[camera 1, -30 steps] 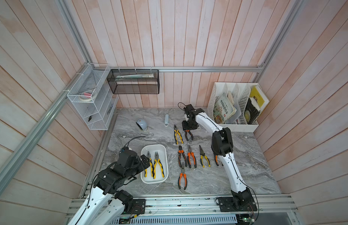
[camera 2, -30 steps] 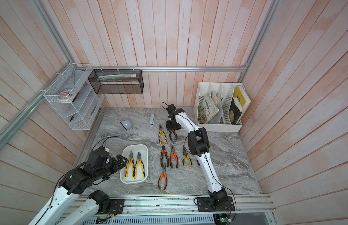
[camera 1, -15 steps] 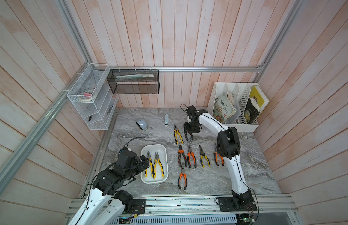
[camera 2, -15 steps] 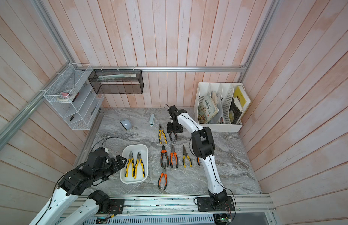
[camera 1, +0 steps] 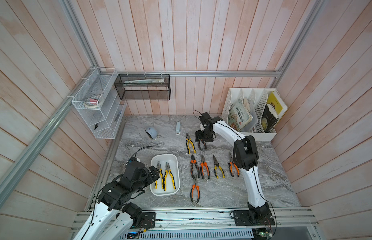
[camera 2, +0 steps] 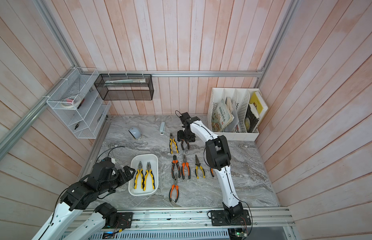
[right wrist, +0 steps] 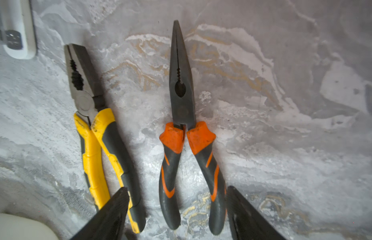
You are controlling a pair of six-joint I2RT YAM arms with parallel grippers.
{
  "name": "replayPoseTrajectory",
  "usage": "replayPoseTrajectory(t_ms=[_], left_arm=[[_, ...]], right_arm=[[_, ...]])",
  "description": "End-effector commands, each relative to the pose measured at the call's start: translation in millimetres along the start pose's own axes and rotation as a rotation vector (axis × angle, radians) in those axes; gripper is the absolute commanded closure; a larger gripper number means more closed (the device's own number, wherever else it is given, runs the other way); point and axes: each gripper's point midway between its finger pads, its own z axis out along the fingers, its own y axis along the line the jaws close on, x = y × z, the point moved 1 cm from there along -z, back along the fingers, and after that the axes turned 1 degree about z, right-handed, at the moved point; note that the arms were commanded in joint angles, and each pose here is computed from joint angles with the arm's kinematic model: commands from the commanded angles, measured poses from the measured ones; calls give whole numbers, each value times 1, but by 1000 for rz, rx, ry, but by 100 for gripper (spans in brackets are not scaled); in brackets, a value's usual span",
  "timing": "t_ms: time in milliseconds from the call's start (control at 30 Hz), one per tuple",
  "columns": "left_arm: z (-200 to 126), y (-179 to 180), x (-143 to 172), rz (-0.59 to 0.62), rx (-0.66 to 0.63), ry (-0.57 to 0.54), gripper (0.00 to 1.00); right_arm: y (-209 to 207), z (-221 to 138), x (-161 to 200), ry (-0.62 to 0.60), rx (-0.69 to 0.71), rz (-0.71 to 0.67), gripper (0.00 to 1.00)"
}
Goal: Take the pliers out of the storage box
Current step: Place the pliers at the center of the board.
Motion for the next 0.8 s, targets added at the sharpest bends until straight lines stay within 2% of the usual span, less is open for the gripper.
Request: replayPoseTrajectory(t_ms=[0,533,767], left_arm=[[3,7,5,5,-18,15,0],[8,12,10,-7,-25,28,0],[8,14,12,-4,-31,29,0]], right_arm=[[-2,10,10,43,23,8,24],[-1,25,32,77,19,38,30],[-3,7,27,35,51,30,27]])
